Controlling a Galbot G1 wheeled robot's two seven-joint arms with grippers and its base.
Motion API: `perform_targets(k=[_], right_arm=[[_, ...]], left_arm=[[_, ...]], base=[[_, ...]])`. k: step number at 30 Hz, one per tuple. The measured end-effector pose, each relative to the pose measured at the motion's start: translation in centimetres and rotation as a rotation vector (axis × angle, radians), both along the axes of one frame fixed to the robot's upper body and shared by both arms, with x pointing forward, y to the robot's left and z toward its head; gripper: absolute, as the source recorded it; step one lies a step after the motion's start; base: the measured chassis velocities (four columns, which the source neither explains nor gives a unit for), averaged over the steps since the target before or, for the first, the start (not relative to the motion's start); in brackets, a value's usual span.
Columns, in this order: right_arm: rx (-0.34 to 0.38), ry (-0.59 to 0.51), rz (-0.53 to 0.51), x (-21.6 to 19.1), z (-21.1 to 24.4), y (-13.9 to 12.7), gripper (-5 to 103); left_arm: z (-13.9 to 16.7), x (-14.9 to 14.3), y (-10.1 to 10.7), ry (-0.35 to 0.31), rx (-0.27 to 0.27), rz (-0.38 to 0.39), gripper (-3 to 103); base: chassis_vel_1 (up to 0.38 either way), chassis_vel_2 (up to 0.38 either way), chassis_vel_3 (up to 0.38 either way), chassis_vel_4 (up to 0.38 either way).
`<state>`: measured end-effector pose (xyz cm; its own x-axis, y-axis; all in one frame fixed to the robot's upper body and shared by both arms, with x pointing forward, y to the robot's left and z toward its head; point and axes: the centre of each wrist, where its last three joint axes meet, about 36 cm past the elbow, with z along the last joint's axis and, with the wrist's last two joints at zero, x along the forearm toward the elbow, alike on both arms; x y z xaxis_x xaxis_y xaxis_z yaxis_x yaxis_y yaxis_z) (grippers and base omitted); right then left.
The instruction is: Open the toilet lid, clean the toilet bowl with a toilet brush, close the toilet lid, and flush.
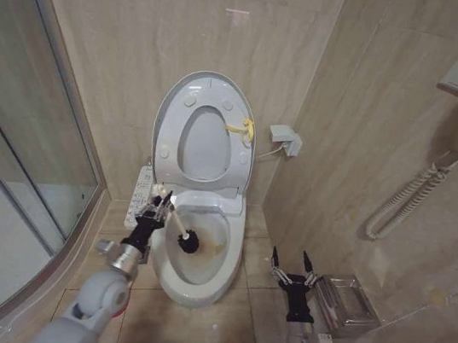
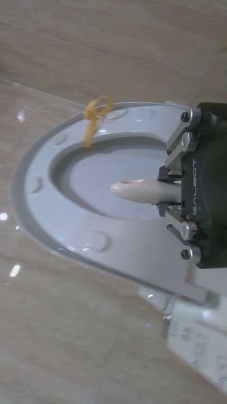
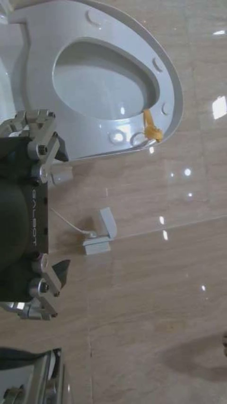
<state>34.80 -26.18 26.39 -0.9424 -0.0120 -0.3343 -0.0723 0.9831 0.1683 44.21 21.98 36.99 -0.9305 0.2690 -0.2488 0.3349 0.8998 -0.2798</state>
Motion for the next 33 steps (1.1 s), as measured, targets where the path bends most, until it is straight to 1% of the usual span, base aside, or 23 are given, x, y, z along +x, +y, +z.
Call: perform_targets(k=[1, 4, 5, 7, 9, 10, 12, 13, 14, 15, 17, 18, 21, 23, 25, 30, 32, 33], right_arm=[[0.0, 0.0, 0.0, 0.0, 0.0, 0.0, 100], [0.003, -0.001, 0.004, 0.1, 0.0, 0.3, 100], [0.003, -0.001, 0.004, 0.1, 0.0, 0.3, 100], [0.002, 0.002, 0.004, 0.0, -0.1, 0.2, 100], [-0.001, 0.007, 0.003, -0.1, -0.3, 0.0, 100], [-0.001, 0.007, 0.003, -0.1, -0.3, 0.0, 100], [-0.003, 0.013, 0.0, -0.3, -0.5, -0.1, 100], [-0.004, 0.015, -0.003, -0.3, -0.7, -0.3, 100], [-0.004, 0.015, -0.003, -0.3, -0.7, -0.3, 100], [-0.004, 0.016, -0.004, -0.4, -0.8, -0.4, 100], [-0.005, 0.017, -0.006, -0.3, -1.0, -0.6, 100], [-0.005, 0.017, -0.006, -0.3, -1.0, -0.6, 100], [-0.003, 0.014, -0.008, -0.1, -1.0, -0.8, 100], [-0.003, 0.014, -0.008, -0.1, -1.1, -0.8, 100], [-0.002, 0.017, -0.009, -0.1, -1.3, -0.8, 100], [0.001, 0.021, -0.012, -0.2, -1.6, -0.8, 100], [0.001, 0.023, -0.013, -0.3, -1.8, -0.9, 100], [-0.002, 0.023, -0.011, -0.3, -1.9, -1.1, 100]], left_arm=[[0.0, 0.0, 0.0, 0.0, 0.0, 0.0, 21], [-2.5, 1.7, -1.2, 0.008, 0.003, -0.014, 21], [-2.5, 1.7, -1.2, 0.008, 0.003, -0.014, 21], [-4.2, 3.0, -2.2, 0.001, 0.015, -0.038, 21], [-6.1, 4.0, -3.0, 0.006, 0.045, -0.05, 21], [-6.1, 4.0, -3.0, 0.006, 0.045, -0.05, 21], [-7.5, 4.7, -3.4, 0.002, 0.086, -0.054, 21], [-8.5, 5.3, -3.8, -0.009, 0.127, -0.057, 21], [-8.5, 5.3, -3.8, -0.009, 0.127, -0.057, 21], [-9.0, 5.5, -3.9, -0.014, 0.149, -0.061, 21], [-10.2, 6.1, -4.5, -0.026, 0.21, -0.083, 21], [-10.2, 6.1, -4.5, -0.026, 0.21, -0.083, 21], [-11.7, 6.6, -5.3, -0.02, 0.258, -0.113, 21], [-12.0, 6.6, -5.5, -0.017, 0.261, -0.117, 21], [-13.0, 7.0, -6.2, -0.006, 0.266, -0.134, 21], [-13.9, 7.8, -6.8, 0.011, 0.265, -0.145, 21], [-13.9, 8.1, -7.1, 0.015, 0.253, -0.148, 21], [-13.5, 8.4, -7.7, 0.011, 0.234, -0.155, 21]], base=[[0.0, 0.0, 0.0, 0.0], [0.0, 0.0, 0.0, 0.0], [0.0, 0.0, 0.0, 0.0], [0.0, 0.0, 0.0, 0.0], [0.0, 0.0, 0.0, 0.0], [0.0, 0.0, 0.0, 0.0], [0.0, 0.0, 0.0, 0.0], [0.0, 0.0, 0.0, 0.0], [0.0, 0.0, 0.0, 0.0], [0.0, 0.0, 0.0, 0.0], [0.0, 0.0, 0.0, 0.0], [0.0, 0.0, 0.0, 0.0], [0.0, 0.0, 0.0, 0.0], [0.0, 0.0, 0.0, 0.0], [0.0, 0.0, 0.0, 0.0], [0.0, 0.0, 0.0, 0.0], [0.0, 0.0, 0.0, 0.0], [0.0, 0.0, 0.0, 0.0]])
